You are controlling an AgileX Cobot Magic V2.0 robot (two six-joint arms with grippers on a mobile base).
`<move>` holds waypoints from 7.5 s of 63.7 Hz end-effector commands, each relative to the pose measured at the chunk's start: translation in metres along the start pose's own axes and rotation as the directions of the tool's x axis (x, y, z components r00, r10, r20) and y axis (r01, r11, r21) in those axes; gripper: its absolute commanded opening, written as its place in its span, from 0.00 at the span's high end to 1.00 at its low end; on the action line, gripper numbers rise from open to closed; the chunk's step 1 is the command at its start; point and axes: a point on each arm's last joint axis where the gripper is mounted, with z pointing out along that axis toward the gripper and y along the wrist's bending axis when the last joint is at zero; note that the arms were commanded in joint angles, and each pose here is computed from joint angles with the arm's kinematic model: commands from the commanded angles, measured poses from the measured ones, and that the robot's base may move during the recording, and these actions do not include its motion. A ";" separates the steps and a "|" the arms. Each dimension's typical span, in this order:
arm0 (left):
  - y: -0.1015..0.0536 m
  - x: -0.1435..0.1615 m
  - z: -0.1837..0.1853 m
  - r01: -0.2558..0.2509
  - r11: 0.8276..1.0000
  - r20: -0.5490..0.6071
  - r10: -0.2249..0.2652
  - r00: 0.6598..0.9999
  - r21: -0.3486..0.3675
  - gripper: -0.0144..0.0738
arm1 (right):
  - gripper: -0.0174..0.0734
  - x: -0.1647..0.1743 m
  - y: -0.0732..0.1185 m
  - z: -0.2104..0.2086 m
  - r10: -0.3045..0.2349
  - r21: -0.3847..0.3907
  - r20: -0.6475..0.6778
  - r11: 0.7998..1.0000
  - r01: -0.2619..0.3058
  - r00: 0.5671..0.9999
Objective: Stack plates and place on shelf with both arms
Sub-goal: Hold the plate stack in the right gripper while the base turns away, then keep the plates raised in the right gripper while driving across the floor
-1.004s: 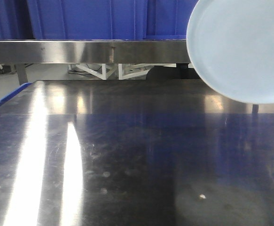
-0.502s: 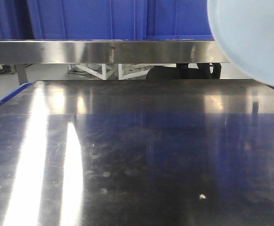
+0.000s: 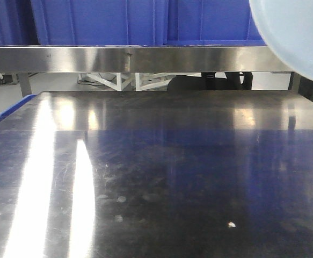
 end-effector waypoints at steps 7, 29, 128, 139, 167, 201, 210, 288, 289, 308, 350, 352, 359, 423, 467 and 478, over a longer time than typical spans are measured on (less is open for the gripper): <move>0.002 -0.016 -0.001 0.015 1.000 0.099 -0.014 0.995 -0.012 0.75 | 0.75 -0.019 0.000 -0.001 -0.006 0.015 0.122 1.000 0.004 0.993; 0.002 -0.016 -0.001 0.015 1.000 0.099 -0.014 0.995 -0.012 0.75 | 0.75 -0.019 0.000 -0.001 -0.006 0.015 0.122 1.000 0.004 0.993; 0.002 -0.016 -0.001 0.015 1.000 0.099 -0.014 0.995 -0.012 0.75 | 0.75 -0.019 0.000 -0.001 -0.006 0.015 0.122 1.000 0.004 0.993; 0.002 -0.016 -0.001 0.015 1.000 0.099 -0.014 0.995 -0.012 0.75 | 0.75 -0.019 0.000 -0.001 -0.006 0.015 0.122 1.000 0.004 0.993; 0.002 -0.016 -0.001 0.015 1.000 0.099 -0.014 0.995 -0.012 0.75 | 0.75 -0.019 0.000 -0.001 -0.006 0.015 0.122 1.000 0.004 0.993; 0.002 -0.016 -0.001 0.015 1.000 0.099 -0.014 0.995 -0.012 0.75 | 0.75 -0.019 0.000 -0.001 -0.006 0.015 0.122 1.000 0.004 0.993; 0.002 -0.016 -0.001 0.015 1.000 0.099 -0.014 0.995 -0.012 0.75 | 0.75 -0.019 0.000 -0.001 -0.006 0.015 0.122 1.000 0.004 0.993; 0.002 -0.016 -0.001 0.015 1.000 0.099 -0.014 0.995 -0.012 0.75 | 0.75 -0.019 0.000 -0.001 -0.006 0.015 0.122 1.000 0.004 0.993; 0.002 -0.016 -0.001 0.015 1.000 0.099 -0.014 0.995 -0.012 0.75 | 0.75 -0.019 0.000 -0.001 -0.006 0.015 0.122 1.000 0.004 0.993; 0.002 -0.016 -0.001 0.015 1.000 0.099 -0.014 0.995 -0.012 0.75 | 0.75 -0.019 0.000 -0.001 -0.006 0.015 0.122 1.000 0.004 0.993; 0.002 -0.016 -0.001 0.015 1.000 0.099 -0.014 0.995 -0.012 0.75 | 0.75 -0.019 0.000 -0.001 -0.006 0.015 0.122 1.000 0.004 0.993; 0.002 -0.016 -0.001 0.015 1.000 0.099 -0.014 0.995 -0.012 0.75 | 0.75 -0.019 0.000 -0.001 -0.006 0.015 0.122 1.000 0.004 0.993; 0.002 -0.016 -0.001 0.015 1.000 0.099 -0.014 0.995 -0.012 0.75 | 0.75 -0.019 0.000 -0.001 -0.006 0.015 0.122 1.000 0.004 0.993; 0.002 -0.016 -0.001 0.015 1.000 0.099 -0.014 0.995 -0.012 0.75 | 0.75 -0.019 0.000 -0.001 -0.006 0.015 0.122 1.000 0.004 0.993; 0.002 -0.016 -0.001 0.015 1.000 0.099 -0.014 0.995 -0.012 0.75 | 0.75 -0.019 0.000 -0.001 -0.006 0.015 0.122 1.000 0.004 0.993; 0.002 -0.016 -0.001 0.015 1.000 0.099 -0.014 0.995 -0.012 0.75 | 0.75 -0.019 0.000 -0.001 -0.006 0.015 0.122 1.000 0.004 0.993</move>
